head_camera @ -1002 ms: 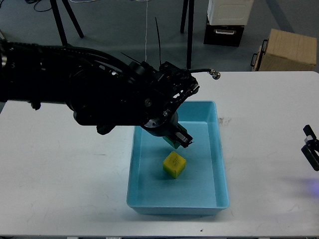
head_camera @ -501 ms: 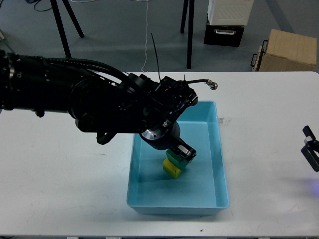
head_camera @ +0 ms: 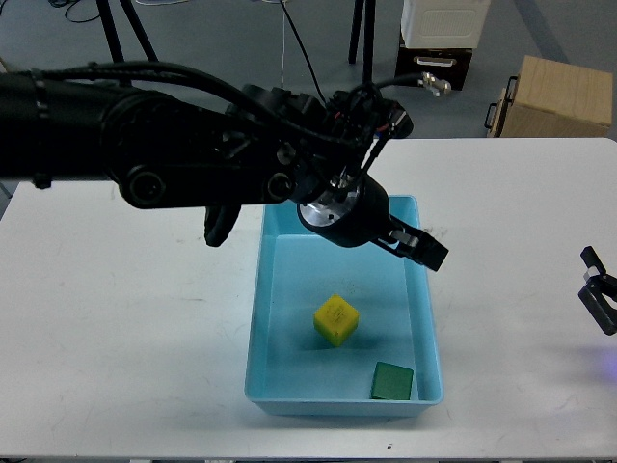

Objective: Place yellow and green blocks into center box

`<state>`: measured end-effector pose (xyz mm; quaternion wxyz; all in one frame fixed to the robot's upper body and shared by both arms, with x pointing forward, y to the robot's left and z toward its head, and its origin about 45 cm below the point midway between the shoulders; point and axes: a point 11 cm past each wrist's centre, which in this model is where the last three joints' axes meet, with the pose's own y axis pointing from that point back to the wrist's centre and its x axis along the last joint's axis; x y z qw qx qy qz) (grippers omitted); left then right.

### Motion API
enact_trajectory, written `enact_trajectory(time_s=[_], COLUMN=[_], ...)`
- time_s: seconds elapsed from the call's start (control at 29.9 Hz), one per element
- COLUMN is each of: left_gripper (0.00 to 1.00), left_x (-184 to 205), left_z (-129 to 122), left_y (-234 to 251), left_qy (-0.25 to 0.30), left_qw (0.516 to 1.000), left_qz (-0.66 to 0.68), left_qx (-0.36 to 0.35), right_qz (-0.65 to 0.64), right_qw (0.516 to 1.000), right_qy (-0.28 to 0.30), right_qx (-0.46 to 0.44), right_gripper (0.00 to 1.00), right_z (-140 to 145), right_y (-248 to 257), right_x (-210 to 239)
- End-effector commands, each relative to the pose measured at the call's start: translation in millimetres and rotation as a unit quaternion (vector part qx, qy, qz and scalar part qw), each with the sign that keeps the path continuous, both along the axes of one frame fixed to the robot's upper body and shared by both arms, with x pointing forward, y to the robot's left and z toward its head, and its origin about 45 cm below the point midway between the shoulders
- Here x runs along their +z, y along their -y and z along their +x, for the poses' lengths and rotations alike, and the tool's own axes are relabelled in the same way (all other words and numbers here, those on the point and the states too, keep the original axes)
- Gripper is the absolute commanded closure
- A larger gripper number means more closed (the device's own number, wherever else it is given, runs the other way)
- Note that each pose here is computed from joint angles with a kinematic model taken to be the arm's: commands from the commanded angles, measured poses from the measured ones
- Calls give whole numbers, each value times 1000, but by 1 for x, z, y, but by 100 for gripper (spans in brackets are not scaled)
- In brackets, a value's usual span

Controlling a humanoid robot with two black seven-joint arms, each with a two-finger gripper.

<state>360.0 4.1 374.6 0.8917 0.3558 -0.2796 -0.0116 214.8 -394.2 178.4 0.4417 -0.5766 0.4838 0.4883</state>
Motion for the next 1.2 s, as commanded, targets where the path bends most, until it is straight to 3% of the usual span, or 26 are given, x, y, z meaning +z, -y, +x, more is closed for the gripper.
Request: enact_trajectory(time_s=[0.0,0.17,0.27,0.4,0.53,0.63,0.77,0.97,1.17], left_gripper=[11,7,6,5,5,4,1,0,0], left_x=[45,117,139,129,90,44,-14,-83,-130], left_z=[19,56,88,106,104,83,21,-60,-103], left_y=[-23,-59,-116,-201,-296,-350,-371,-365,-346], left_qy=[-44,-112,-153,-188,-190,-204,-235,-281,-317], left_qw=[987,911,827,706,595,517,473,405,315], left_qz=[-140,-376,-508,-640,-723,-764,-776,-785,-803], left_qx=[58,125,185,237,295,328,345,376,395], right_qz=[-1,-1,1,11,13,24,23,45,42], right_qw=[1000,1000,1000,1000,1000,1000,1000,999,999], right_qy=[1,-3,-2,5,7,5,8,2,-11], right_qx=[2,-4,-4,-8,-11,-10,-2,-6,-17], right_gripper=[0,0,0,0,0,0,0,0,0], right_z=[1,1,2,4,4,3,3,-9,-26], right_y=[-2,1,0,-4,-3,-11,-24,-37,-33], right_x=[0,-4,-4,-4,-3,-8,-11,-17,-21])
